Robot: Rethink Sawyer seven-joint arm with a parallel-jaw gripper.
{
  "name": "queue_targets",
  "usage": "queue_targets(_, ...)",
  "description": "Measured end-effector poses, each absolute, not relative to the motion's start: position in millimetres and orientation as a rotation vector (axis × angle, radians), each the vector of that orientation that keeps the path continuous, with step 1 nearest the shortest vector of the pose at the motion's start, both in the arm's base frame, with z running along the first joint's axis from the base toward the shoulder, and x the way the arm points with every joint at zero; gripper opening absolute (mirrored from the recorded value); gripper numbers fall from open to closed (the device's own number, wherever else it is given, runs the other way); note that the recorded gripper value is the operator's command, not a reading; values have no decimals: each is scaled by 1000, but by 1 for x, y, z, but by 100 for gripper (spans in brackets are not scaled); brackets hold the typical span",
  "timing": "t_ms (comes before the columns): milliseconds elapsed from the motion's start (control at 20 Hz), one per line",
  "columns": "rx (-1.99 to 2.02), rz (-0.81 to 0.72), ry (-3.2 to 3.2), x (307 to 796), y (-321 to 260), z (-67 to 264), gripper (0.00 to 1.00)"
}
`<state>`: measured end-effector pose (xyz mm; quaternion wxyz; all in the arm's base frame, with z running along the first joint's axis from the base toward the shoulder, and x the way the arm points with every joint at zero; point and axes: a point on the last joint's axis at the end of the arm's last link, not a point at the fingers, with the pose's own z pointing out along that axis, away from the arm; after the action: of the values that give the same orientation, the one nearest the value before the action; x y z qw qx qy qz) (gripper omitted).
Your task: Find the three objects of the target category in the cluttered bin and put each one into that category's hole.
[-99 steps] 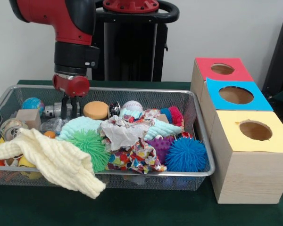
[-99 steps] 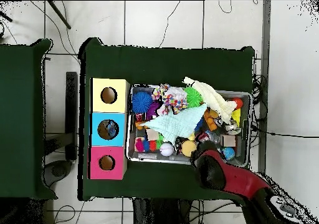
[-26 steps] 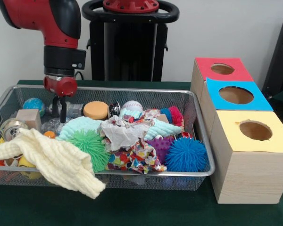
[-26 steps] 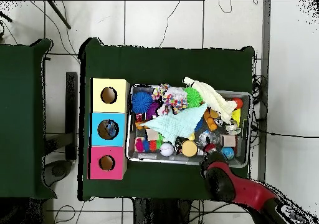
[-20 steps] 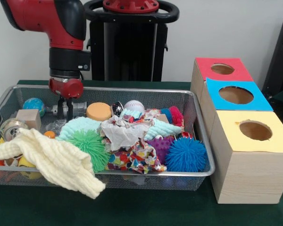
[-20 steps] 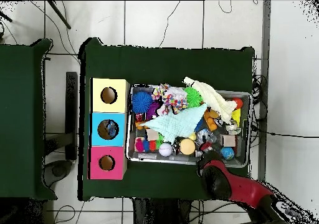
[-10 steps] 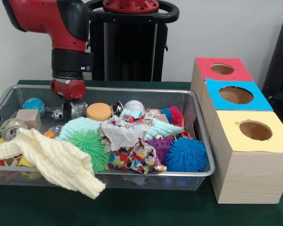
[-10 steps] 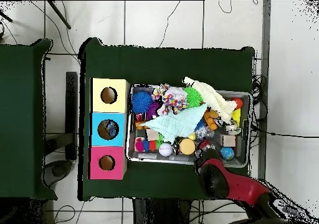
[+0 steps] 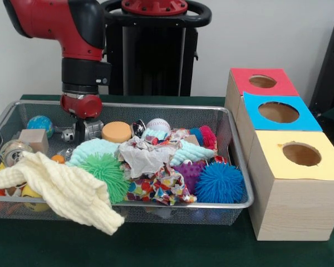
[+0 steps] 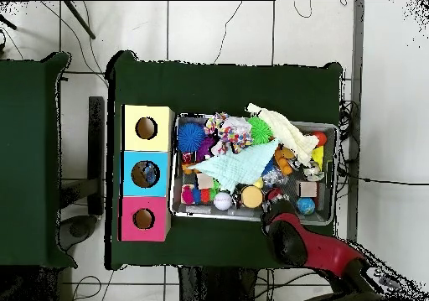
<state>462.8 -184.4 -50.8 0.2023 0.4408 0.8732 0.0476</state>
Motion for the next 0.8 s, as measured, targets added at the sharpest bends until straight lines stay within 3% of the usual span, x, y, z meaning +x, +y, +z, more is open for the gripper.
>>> queue_targets(400,1222,128,2428,466,-188,-45,0)
queue_targets(800,1175,94,2366,486,-205,-9,0)
